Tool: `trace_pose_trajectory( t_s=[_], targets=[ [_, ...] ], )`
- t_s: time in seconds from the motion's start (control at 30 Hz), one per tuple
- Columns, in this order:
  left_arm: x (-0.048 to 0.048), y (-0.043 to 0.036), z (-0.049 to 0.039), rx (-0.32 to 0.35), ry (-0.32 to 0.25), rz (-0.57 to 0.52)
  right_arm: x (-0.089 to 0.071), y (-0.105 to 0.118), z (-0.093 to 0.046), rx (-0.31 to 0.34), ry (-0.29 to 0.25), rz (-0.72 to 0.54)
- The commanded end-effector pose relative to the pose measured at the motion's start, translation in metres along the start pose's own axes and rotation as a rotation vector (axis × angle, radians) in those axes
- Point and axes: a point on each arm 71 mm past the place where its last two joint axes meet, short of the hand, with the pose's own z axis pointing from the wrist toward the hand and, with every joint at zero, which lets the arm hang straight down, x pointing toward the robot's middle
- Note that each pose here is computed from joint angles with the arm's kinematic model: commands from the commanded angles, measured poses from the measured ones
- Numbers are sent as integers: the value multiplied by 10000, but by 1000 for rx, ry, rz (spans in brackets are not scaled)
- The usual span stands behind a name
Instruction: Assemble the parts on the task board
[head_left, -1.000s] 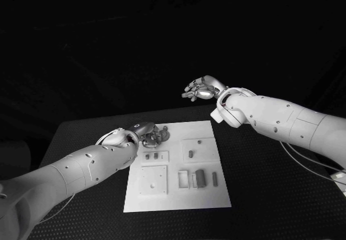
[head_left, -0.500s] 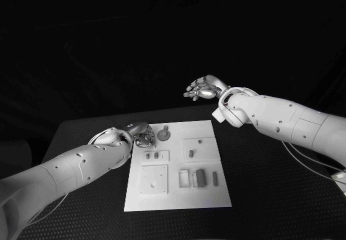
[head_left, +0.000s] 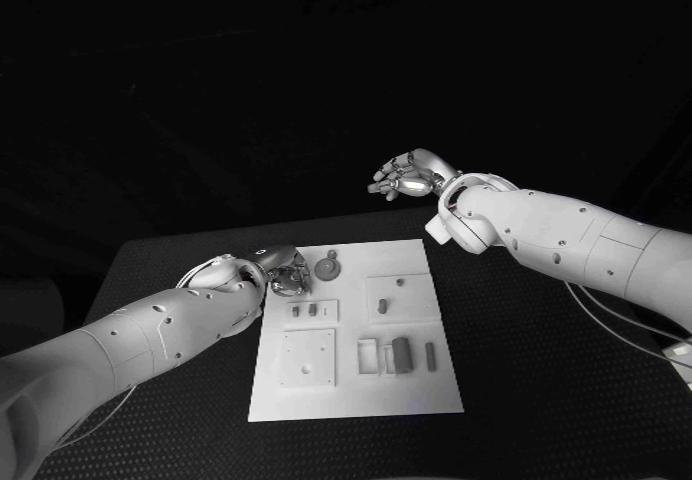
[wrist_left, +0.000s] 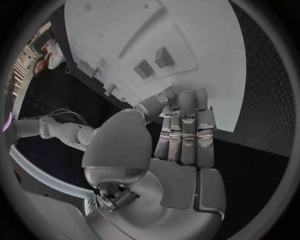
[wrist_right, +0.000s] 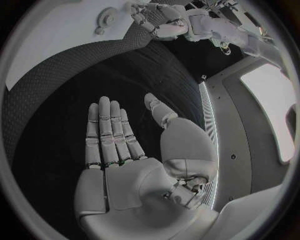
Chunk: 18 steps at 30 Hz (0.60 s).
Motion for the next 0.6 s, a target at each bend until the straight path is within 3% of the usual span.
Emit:
trace_pose_trajectory(
  t_s=[0.03,0.6],
  targets=[
    [14,1,6,-4,25,-4,10,14,-3,-13,10,4],
    [89,-86,42,13,42,-10,19,23,2,-15,11,4]
  ],
)
